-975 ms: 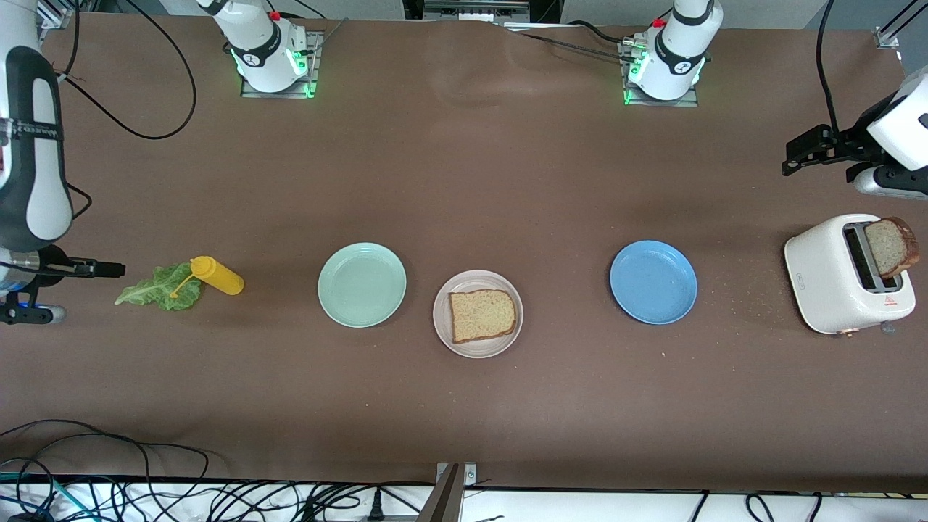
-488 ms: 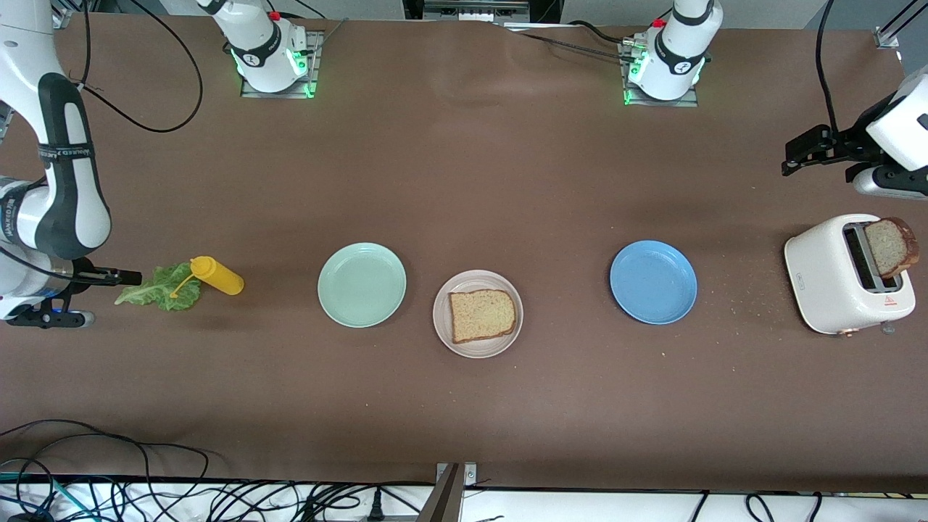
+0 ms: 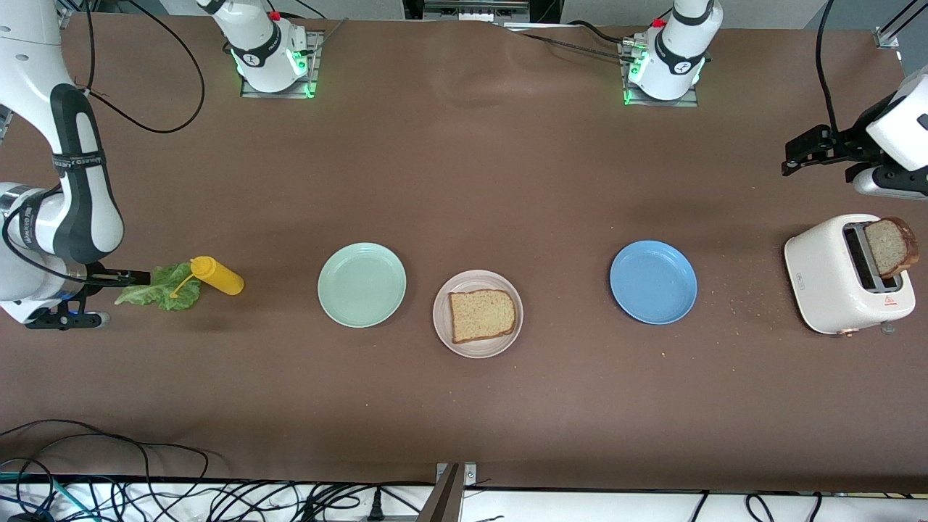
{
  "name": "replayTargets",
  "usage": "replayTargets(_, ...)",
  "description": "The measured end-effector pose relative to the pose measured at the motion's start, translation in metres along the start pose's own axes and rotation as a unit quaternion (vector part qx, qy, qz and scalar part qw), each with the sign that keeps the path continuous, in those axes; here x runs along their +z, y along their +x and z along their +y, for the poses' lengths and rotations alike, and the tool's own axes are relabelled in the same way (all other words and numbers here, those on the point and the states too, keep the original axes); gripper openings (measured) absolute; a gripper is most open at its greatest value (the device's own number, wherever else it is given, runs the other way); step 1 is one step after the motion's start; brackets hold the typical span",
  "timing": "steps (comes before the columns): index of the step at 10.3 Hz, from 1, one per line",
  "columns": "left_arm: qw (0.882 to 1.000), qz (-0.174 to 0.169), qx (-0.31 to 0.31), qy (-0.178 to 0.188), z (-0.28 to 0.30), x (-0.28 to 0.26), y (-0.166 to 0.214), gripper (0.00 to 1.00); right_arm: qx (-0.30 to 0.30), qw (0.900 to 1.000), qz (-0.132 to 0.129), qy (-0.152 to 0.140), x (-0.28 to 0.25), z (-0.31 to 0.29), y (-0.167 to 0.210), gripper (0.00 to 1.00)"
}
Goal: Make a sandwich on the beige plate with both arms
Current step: 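Move the right gripper down over the green lettuce leaf, then close the right gripper on the lettuce leaf and lift it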
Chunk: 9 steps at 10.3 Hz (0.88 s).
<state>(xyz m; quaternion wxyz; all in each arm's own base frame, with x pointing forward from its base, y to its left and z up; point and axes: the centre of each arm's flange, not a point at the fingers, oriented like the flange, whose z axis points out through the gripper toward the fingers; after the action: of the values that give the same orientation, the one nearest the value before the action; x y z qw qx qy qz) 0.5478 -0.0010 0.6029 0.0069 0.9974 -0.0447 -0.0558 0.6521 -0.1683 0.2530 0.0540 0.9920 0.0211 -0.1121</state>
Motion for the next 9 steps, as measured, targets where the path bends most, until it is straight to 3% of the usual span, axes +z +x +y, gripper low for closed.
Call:
replayTargets(4, 1.0, 0.0, 0.0, 0.0, 0.0, 0.0, 0.0, 1.0, -0.007, 1.0, 0.001, 0.0, 0.018, -0.006, 0.006, 1.0)
replayTargets(9, 1.0, 0.0, 0.0, 0.0, 0.0, 0.0, 0.0, 1.0, -0.012, 1.0, -0.017, 0.005, 0.045, -0.012, 0.006, 1.0)
